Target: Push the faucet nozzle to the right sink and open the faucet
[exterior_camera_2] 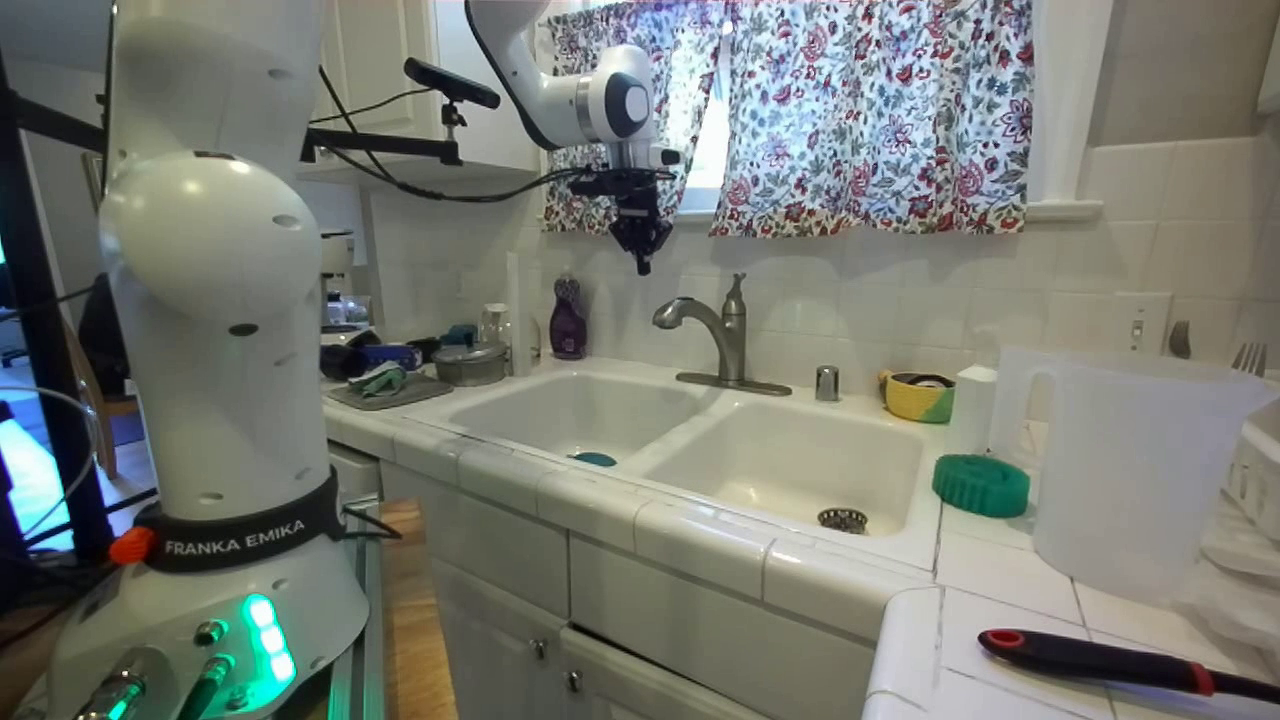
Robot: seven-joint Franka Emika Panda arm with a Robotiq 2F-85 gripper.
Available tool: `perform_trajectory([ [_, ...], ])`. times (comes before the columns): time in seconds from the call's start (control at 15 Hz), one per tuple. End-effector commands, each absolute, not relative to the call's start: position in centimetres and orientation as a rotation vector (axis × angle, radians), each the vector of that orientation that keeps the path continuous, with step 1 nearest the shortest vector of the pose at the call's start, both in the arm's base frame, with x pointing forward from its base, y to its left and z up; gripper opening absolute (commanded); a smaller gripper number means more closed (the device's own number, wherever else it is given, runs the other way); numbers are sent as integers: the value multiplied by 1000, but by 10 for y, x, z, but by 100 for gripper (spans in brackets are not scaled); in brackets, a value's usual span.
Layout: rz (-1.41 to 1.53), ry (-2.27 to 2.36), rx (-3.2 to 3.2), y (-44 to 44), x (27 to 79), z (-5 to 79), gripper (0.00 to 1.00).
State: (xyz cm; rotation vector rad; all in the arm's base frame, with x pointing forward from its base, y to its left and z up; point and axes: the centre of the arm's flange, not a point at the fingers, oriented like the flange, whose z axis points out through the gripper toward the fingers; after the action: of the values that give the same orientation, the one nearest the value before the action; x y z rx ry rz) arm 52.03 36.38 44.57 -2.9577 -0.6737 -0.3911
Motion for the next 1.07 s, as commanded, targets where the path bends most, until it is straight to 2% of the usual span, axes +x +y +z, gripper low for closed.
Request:
perform_trajectory([
  [0.0,-453,-667,-2917,363,527,423,0],
  [1.0,-425,-605,-2996,330,542,376,0],
])
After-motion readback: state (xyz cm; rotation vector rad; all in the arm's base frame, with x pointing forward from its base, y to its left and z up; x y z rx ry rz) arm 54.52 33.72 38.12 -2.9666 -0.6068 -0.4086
